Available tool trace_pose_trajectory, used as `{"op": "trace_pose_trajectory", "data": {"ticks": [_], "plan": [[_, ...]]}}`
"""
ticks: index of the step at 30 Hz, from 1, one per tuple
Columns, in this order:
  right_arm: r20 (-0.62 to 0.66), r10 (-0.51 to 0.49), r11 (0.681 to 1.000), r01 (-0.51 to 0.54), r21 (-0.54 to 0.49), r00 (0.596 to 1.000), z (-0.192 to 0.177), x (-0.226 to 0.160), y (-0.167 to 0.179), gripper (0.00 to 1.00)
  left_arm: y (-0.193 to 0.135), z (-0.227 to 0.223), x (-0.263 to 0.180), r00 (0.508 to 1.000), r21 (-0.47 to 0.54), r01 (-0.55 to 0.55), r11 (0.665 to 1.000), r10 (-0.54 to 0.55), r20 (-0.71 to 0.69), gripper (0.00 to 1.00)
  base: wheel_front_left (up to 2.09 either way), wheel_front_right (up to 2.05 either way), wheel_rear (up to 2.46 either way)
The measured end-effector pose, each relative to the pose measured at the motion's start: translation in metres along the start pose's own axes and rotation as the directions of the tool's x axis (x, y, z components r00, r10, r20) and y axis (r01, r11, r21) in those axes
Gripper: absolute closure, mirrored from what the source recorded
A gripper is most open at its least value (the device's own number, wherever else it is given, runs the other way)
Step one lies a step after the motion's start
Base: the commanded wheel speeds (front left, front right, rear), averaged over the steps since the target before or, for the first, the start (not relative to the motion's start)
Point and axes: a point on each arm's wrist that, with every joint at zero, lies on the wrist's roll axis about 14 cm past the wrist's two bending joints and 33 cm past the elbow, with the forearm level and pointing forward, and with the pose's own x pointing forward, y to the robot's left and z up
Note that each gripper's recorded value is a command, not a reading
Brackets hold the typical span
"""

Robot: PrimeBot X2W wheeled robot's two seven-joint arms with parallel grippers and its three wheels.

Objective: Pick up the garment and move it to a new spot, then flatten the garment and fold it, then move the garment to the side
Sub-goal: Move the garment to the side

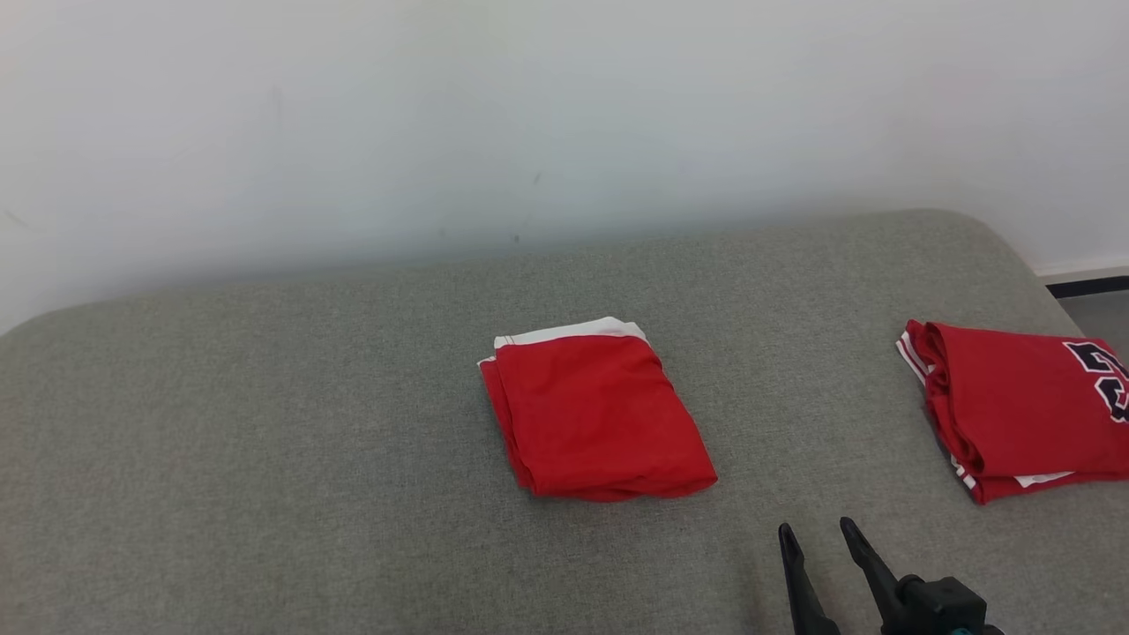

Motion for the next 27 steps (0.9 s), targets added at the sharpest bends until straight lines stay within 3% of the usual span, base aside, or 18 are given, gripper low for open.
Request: {"op": "trace_pose_trajectory", "data": {"ticks": [18,23,27], "plan": [[-0.015,0.003,1.000,-0.004,-0.021,1.000,0.002,0.005,0.000,0.00,-0.003,-0.002,0.003,1.000,0.000,0.011,1.000,-0.011,-0.006,0.00,0.00,0.00,0.00],[-0.172,0.103,0.993,-0.111,-0.041,0.980,0.005,0.037,0.030,0.00,0.000,-0.001,0.002,1.000,-0.006,0.001,1.000,-0.001,-0.003,0.00,0.00,0.00,0.00],[-0.330,0.141,0.985,-0.167,-0.050,0.933,0.010,0.063,0.040,0.00,-0.003,-0.001,0.003,1.000,-0.011,0.007,1.000,-0.007,-0.001,0.00,0.00,0.00,0.00]]}}
